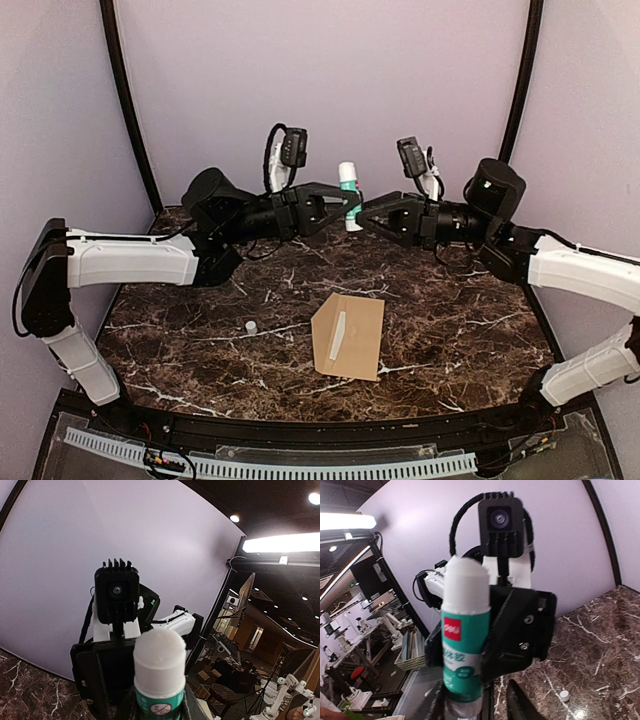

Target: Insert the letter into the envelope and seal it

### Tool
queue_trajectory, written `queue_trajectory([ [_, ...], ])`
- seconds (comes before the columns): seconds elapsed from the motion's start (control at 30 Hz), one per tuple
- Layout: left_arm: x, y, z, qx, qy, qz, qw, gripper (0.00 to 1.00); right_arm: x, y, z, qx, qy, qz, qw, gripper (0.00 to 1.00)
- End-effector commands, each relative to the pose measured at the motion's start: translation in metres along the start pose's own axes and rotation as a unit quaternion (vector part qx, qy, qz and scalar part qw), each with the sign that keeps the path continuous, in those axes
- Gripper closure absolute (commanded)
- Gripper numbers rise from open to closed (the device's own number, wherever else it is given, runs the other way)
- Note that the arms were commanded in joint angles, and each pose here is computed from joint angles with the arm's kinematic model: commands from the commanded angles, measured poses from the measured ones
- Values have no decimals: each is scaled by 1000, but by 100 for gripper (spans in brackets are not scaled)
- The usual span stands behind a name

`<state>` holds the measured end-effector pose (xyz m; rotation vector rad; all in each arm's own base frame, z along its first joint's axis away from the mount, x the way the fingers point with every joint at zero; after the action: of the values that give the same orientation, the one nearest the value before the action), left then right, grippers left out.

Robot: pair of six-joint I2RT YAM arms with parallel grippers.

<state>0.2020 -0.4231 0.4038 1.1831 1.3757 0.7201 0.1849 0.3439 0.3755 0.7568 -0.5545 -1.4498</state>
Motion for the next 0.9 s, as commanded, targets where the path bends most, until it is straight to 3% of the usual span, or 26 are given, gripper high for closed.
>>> queue_trajectory([
  [0.0,-4,16,-3,24,26,-22,999,100,22,25,-17,71,-111,-68,989,42],
  [0.13,-1,16,26,76,111,-32,990,100,31,18,-29,139,-173,-81,972,17],
  [0.27,5,15,48,115,173,-48,977,100,25,10,-41,211,-253,-88,940,8],
  [0.6,16,17,68,149,233,-83,957,100,32,21,-45,292,-356,-205,863,6],
  [0.87,22,15,73,166,241,-106,950,100,33,35,-49,296,-403,-274,821,14],
])
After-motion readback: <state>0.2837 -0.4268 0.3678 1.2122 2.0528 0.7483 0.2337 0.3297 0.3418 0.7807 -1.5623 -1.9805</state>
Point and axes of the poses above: each gripper's point midway between its finger pads, its own x axis back along the fingers, its own z axis along the line the jaws close on, y = z × x, the point moved 1 cm from there along x, back along the fingers, and after that the axes turned 15 degrees about -x, right-handed, at the moved point
